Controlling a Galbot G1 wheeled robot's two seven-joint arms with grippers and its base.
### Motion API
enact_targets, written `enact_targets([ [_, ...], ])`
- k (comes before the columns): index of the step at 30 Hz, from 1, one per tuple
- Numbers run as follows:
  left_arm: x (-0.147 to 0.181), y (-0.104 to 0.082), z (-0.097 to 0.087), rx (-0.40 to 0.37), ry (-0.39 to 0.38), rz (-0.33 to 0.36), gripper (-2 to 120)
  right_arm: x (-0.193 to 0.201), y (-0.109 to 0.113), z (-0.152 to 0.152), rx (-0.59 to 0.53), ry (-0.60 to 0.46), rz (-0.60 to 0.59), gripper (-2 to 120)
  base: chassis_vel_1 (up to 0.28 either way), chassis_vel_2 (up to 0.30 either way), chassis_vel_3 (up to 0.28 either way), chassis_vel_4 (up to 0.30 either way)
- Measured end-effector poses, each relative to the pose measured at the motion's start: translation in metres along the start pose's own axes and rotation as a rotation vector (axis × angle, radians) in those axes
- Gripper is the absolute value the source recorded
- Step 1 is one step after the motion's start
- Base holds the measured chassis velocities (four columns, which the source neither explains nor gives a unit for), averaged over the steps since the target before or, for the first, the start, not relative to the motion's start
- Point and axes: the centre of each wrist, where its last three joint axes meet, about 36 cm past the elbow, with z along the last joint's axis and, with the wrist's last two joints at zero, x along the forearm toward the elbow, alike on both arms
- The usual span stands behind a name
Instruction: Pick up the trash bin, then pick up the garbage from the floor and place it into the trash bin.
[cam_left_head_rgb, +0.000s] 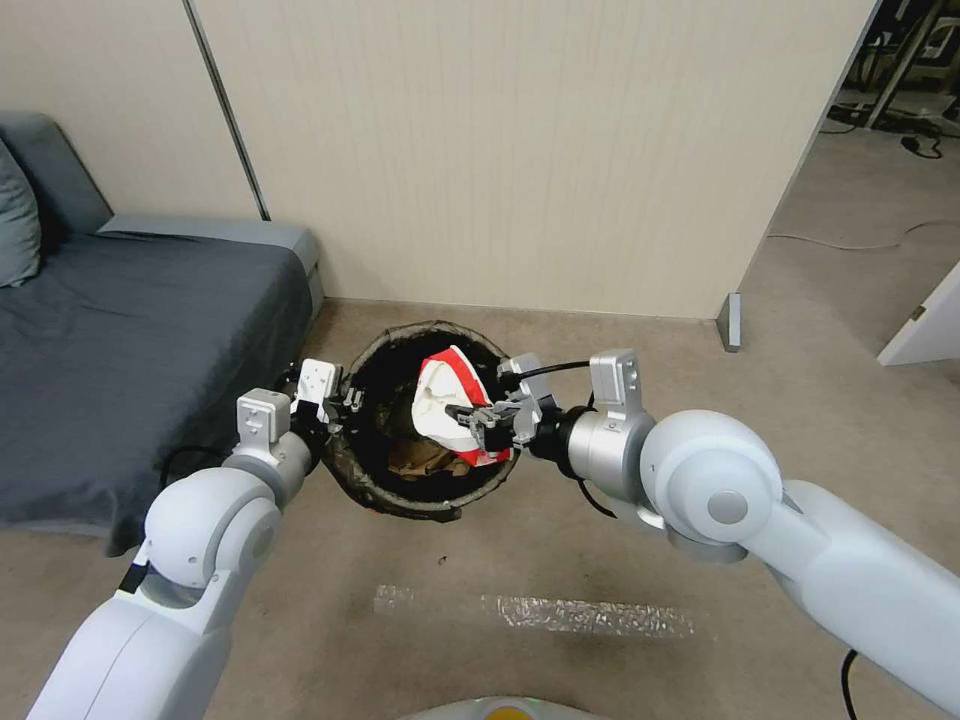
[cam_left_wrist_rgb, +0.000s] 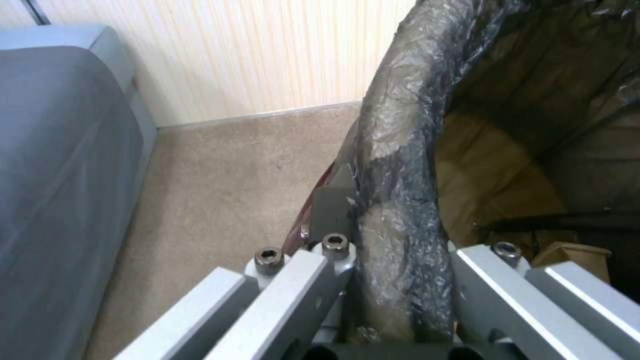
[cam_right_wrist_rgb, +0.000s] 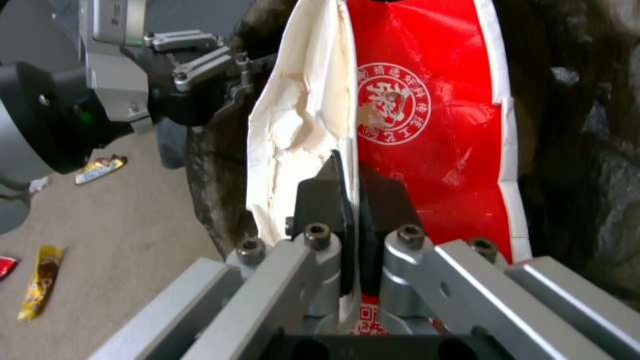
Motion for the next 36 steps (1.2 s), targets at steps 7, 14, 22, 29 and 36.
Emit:
enact_targets([
  [7, -0.003, 0.001, 0.002, 0.001, 0.009, -0.002, 1, -0.002, -0.005, -0.003, -0.017, -0.015, -0.001, 26, 0.000, 0.000, 0.000, 0.000],
  [14, -0.006, 0.003, 0.004, 0.004, 0.017, -0.002, 1, -0.008, -0.008, -0.008, -0.031, -0.027, -0.018, 48, 0.000, 0.000, 0.000, 0.000],
  [22, -0.006, 0.004, 0.004, 0.006, 0.015, -0.003, 1, -0.018, -0.008, -0.013, -0.040, -0.039, -0.031, 80, 0.000, 0.000, 0.000, 0.000],
  [29, -0.006, 0.004, 0.005, 0.009, 0.019, -0.004, 1, -0.001, -0.008, -0.032, -0.004, -0.158, -0.023, 99, 0.000, 0.000, 0.000, 0.000],
  [36, 0.005, -0.001, 0.001, 0.021, 0.002, -0.023, 1, 0.043, -0.031, -0.060, 0.176, -0.473, 0.227, 100, 0.000, 0.000, 0.000, 0.000],
])
